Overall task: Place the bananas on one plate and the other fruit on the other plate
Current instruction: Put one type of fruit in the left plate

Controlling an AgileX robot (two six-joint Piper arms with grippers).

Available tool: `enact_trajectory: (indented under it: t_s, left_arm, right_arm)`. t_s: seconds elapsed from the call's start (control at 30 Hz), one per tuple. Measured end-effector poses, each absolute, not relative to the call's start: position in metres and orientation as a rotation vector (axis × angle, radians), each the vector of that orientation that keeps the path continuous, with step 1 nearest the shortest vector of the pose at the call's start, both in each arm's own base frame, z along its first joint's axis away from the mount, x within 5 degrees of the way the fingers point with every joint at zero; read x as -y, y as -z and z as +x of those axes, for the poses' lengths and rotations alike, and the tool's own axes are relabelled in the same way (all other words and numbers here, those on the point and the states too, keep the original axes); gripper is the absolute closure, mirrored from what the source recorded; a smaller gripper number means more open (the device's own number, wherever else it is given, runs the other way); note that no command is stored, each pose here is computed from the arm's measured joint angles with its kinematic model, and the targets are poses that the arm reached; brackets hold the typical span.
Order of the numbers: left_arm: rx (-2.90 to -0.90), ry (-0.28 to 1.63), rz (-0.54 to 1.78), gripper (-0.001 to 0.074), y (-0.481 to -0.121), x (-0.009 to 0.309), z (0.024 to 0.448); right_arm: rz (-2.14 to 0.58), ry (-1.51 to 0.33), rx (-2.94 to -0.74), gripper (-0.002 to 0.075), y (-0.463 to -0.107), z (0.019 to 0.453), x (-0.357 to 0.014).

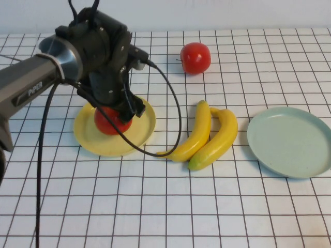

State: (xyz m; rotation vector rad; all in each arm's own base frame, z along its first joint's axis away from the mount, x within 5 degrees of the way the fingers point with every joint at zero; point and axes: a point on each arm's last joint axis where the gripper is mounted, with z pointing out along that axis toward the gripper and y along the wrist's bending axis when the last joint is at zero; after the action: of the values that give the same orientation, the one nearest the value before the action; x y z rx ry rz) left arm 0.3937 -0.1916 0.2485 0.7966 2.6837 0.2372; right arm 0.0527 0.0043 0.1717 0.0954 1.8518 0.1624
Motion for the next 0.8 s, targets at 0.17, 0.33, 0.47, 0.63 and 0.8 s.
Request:
enact_trajectory:
  t_s: [0.17,0.33,0.47,0.63,0.8]
  left_arm:
    - [-2.702,-0.237,0.736,0.0141,-0.238,0.169,0.395]
    - [-2.7,-0.23,0.686,0.0141,-0.237,0.157,0.399]
    - [-2.699,-0.241,0.669,0.0141,-0.239,0.152,0.4]
    - [-2.637,-0.221,0.652,0.0141,-0.263,0.152,0.393]
    - [-2.553,-0.18,0.633,0.0141,-0.29,0.153,0.385]
  right_arm:
    - [0.095,-0.162,-1.852,0.0741,-0.172,0.053,-0.004]
    - [0.095,-0.162,-1.852,0.0741,-0.172,0.053,-0.004]
    - [0.095,-0.162,-1.852,0.0741,-0.172,0.053,-0.004]
    - [0.095,-0.162,-1.852,0.0741,-0.172,0.053,-0.004]
    - [0.095,-0.162,-1.852,0.0741,-0.172,0.053,-0.004]
